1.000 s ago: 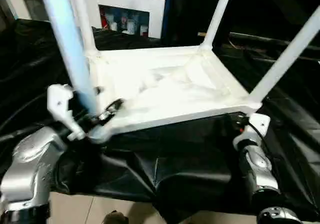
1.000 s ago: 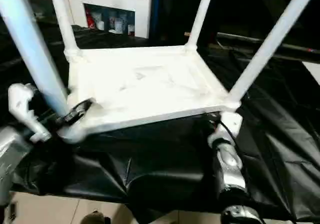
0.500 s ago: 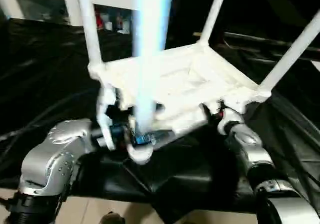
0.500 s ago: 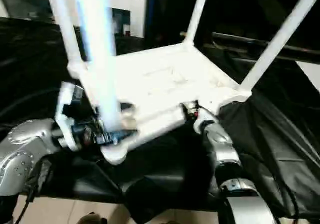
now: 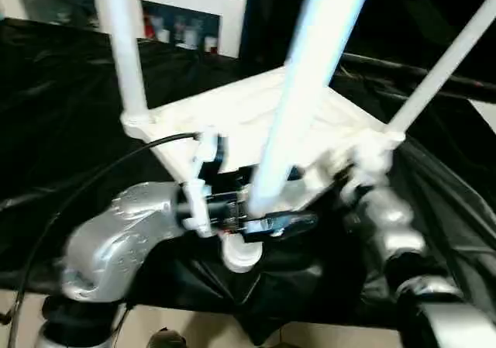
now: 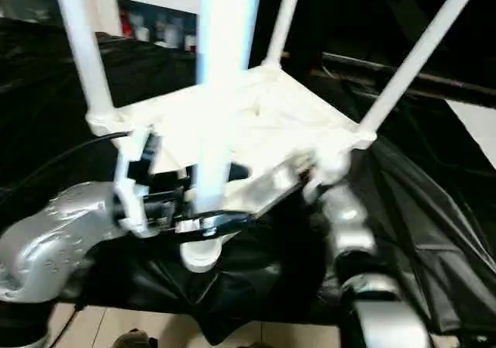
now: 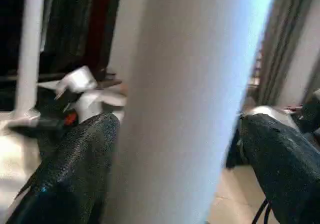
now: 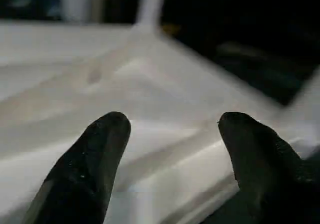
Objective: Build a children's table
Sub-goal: Rotate table base
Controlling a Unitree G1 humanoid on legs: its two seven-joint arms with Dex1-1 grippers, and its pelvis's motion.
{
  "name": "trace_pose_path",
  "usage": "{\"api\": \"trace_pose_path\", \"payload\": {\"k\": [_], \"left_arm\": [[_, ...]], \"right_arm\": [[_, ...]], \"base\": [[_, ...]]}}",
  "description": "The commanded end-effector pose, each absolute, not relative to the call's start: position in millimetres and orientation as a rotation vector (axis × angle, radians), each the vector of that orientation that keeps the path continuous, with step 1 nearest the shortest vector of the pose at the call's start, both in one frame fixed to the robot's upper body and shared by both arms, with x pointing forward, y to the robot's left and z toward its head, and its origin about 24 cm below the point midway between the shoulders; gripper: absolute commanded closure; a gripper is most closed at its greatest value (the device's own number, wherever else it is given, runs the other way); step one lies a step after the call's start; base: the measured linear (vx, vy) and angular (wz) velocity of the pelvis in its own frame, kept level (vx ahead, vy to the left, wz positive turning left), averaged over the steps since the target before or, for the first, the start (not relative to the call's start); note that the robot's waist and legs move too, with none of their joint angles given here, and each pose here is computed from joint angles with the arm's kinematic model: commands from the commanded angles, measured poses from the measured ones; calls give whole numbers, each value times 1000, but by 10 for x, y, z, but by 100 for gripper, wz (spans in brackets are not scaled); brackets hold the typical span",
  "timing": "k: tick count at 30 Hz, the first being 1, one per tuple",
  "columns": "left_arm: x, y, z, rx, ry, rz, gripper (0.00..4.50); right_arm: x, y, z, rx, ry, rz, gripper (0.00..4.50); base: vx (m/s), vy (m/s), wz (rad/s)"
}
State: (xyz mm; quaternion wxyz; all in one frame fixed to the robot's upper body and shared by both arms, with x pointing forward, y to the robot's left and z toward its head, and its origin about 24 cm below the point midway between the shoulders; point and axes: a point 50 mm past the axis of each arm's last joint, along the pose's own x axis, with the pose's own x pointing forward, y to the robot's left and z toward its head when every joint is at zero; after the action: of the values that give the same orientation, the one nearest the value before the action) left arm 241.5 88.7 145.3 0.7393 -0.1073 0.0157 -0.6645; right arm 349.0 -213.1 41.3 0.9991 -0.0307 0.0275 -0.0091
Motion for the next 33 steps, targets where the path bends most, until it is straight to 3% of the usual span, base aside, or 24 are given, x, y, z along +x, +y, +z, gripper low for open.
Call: {"api": "trace_pose_path", "payload": {"k": [1, 2, 6, 11, 20, 33], "left_arm": [[2432, 869, 1447, -220, 38, -1446, 7], [2450, 891, 1424, -214, 44, -1428, 7], [2461, 912, 1415, -213, 41, -1411, 7], [2448, 914, 1433, -219, 31, -1415, 7], [2384, 803, 1443, -259, 21, -1478, 7], [2338, 653, 1489, -312, 1, -1531, 7]], "right_arm": [[3473, -2279, 428, -71, 56, -99, 118], [3449, -2395, 392, -113, 100, -161, 118], [3399, -2535, 321, -172, 164, -228, 118], [3364, -2473, 155, -180, 281, -162, 118], [3447, -1951, 82, -110, 306, 109, 118], [3486, -1393, 89, -106, 288, 320, 118]], "base": [[0, 0, 0], [0, 0, 0], [0, 0, 0], [0, 0, 0], [0, 0, 0], [0, 0, 0]]}}
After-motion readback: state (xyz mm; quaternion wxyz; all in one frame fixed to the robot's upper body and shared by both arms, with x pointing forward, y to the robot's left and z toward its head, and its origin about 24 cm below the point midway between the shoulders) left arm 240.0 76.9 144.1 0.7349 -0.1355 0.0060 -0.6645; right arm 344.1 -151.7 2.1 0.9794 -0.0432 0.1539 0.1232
